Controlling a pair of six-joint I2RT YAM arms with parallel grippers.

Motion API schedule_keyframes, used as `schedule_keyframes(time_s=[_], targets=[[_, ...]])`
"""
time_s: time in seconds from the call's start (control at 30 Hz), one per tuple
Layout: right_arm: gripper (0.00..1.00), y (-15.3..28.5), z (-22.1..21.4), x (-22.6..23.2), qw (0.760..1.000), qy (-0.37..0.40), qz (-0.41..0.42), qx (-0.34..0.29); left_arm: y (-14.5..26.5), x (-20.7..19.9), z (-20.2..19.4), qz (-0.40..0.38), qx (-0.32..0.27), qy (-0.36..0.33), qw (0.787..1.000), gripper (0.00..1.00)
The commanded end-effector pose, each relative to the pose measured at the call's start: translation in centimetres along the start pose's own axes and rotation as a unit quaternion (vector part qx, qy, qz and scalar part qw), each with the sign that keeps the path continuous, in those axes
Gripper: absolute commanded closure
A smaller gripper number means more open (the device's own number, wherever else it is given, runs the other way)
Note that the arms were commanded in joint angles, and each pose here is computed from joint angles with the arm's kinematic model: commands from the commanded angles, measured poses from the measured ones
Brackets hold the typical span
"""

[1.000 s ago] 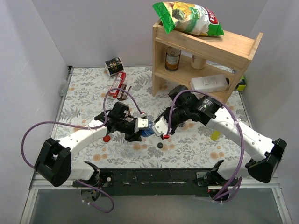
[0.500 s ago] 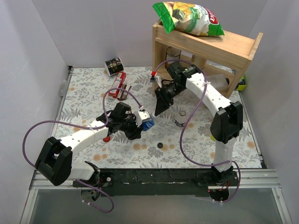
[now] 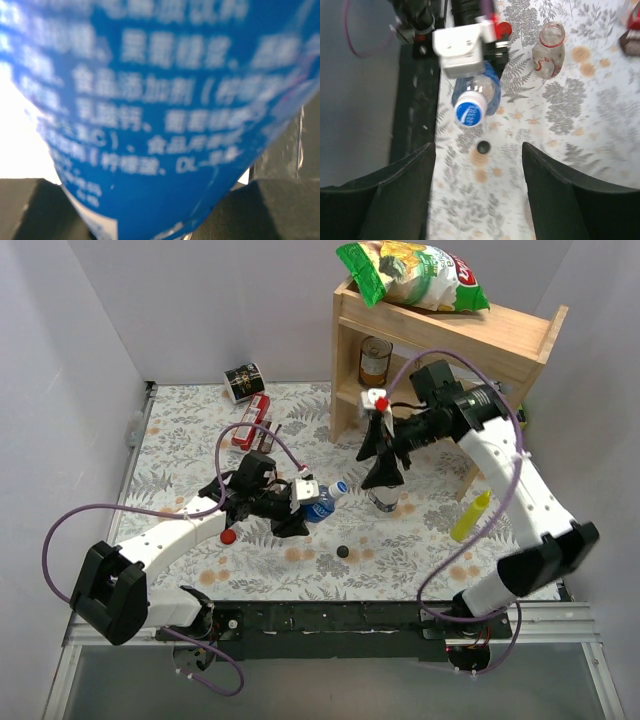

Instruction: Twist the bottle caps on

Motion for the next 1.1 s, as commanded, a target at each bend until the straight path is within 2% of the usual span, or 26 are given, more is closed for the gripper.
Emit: schedule_keyframes(time_s=[0.0, 0.03, 0.2, 0.27, 0.6, 0.83, 1.03, 1.07], targets=[[0.27, -0.7, -1.1, 1.6, 0.961, 0.271, -0.03, 0.054, 0.3, -0.8, 1.2, -0.053, -0.007, -0.06, 0.997, 1.0], [0.27, -1.2, -2.1, 1.5, 0.955, 0.287, -0.03, 0.065, 0.3, -0.7, 1.1, -0.057, -0.002, -0.06, 0.997, 1.0], [0.27, -2.1, -0.7, 2.2, 0.908, 0.409, -0.058, 0.063, 0.4, -0.2, 1.5, -0.063, 0.004, -0.088, 0.994, 1.0], [0.28, -2.4, -0.6, 2.1, 0.898, 0.431, -0.056, 0.067, 0.5, -0.1, 1.7, -0.065, 0.005, -0.096, 0.993, 1.0], [0.38, -3.6, -0.7, 3.5, 0.867, 0.492, -0.011, 0.076, 0.6, 0.3, 2.1, -0.063, 0.009, -0.103, 0.993, 1.0], [0.46, -4.1, -1.4, 5.0, 0.859, 0.504, 0.019, 0.084, 0.4, 0.4, 2.1, -0.063, 0.008, -0.104, 0.993, 1.0], [0.64, -4.5, -1.1, 5.2, 0.862, 0.499, 0.025, 0.083, 0.3, 0.5, 2.2, -0.064, 0.006, -0.1, 0.993, 1.0], [0.72, -4.7, -1.3, 4.9, 0.874, 0.478, 0.024, 0.086, 0.4, 0.5, 2.3, -0.062, 0.004, -0.101, 0.993, 1.0]])
Point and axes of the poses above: each gripper's point midway between its finger pads, its own y axis back along the fingers, its own x axis along the line the jaws close on, z = x × y, the point moved 3 cm from there along y, back along the fingers, and after that the axes turned 4 degrees about -y, right-handed, at the moved point
